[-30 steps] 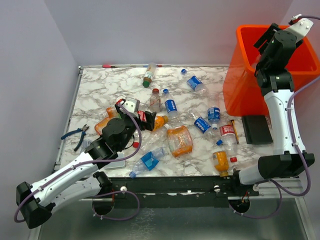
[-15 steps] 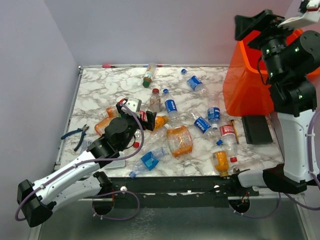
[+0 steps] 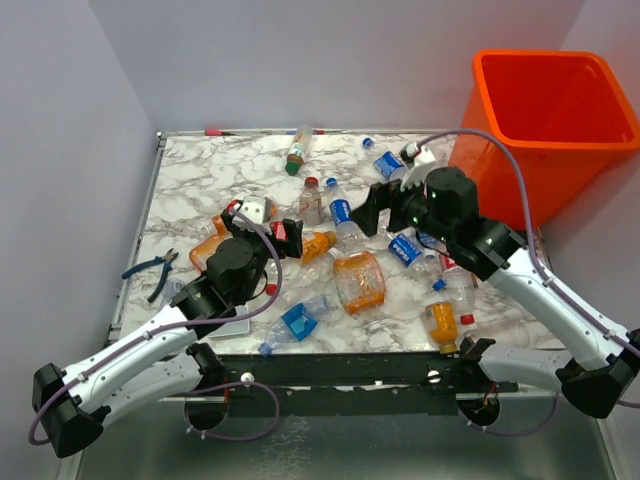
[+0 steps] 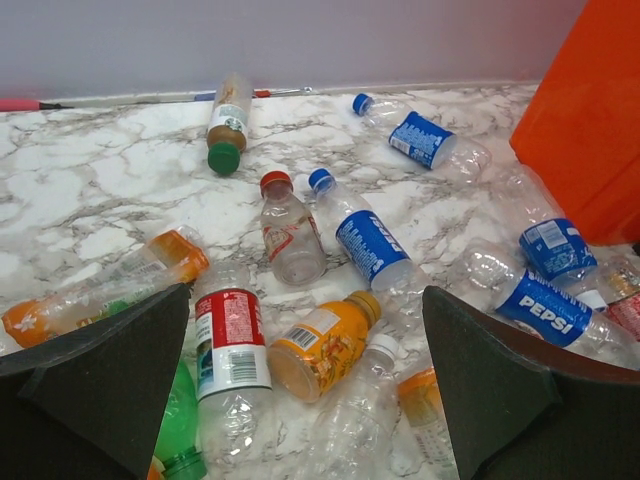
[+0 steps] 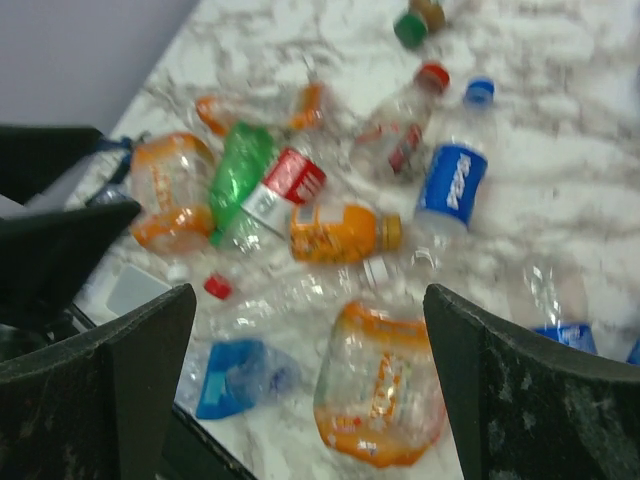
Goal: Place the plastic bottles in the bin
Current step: Place the plastic bottle in the trash bin, then pick up the plastic bottle at the center of the board.
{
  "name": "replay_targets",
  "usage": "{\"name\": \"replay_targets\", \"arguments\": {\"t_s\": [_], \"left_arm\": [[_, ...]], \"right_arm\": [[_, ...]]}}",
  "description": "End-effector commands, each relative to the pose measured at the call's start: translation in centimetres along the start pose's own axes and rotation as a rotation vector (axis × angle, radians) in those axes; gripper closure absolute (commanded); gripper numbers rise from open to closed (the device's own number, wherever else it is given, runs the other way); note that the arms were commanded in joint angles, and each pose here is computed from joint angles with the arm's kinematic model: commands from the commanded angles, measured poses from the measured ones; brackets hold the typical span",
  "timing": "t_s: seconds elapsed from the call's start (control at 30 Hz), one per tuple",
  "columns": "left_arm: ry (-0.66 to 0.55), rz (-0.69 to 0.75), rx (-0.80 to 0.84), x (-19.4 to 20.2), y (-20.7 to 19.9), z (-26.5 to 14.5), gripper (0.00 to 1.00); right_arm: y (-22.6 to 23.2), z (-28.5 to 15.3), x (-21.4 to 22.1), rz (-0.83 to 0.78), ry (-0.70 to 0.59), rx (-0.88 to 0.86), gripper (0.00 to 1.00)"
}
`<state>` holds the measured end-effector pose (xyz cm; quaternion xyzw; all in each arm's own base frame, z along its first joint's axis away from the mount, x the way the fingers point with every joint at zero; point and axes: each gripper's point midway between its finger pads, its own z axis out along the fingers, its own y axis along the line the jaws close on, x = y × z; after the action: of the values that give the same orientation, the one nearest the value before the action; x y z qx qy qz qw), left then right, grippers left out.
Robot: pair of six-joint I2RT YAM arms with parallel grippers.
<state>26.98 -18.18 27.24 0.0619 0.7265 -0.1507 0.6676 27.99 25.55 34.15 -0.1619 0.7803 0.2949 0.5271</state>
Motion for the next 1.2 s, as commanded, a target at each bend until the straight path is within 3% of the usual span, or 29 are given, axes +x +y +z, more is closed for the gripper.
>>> {"name": "replay_targets", "arguments": {"t_s": [0.0,0.1,0.33,0.47,0.63,0.87,1.17], "left_arm": [[-0.029,-0.099,-0.033,-0.1,1.1,-1.3,0.01],[0.025,-0.101,0.02,1.3,0.5,-2.0,0.01],[0.364,-0.09,0.014,7.6,-1.0,-2.2,0.01],[0.538,-0.086,0.023,11.1,-1.9,-2.8,0.01],[0.657,-0.073,0.055,13.9,-2.6,-3.6,0.01],[0.718,-0.068,0.052,15.5,-3.5,-3.7,0.01],[0.647,-0.083,0.219,13.6,-9.5,-4.1,0.01]], "right_arm": [[-0.6,-2.3,0.5,0.133,-0.137,0.008,0.0],[-1.3,-2.7,3.1,0.185,-0.143,0.007,0.0],[-5.1,-1.7,10.8,0.187,0.076,0.18,0.0],[-5.6,-2.2,13.5,0.226,0.095,0.183,0.01],[-6.2,-2.9,15.6,0.245,0.106,0.193,0.02],[-5.8,-2.8,19.0,0.262,0.215,0.158,0.04],[-6.3,-1.3,24.9,0.367,0.369,0.19,0.05]]}}
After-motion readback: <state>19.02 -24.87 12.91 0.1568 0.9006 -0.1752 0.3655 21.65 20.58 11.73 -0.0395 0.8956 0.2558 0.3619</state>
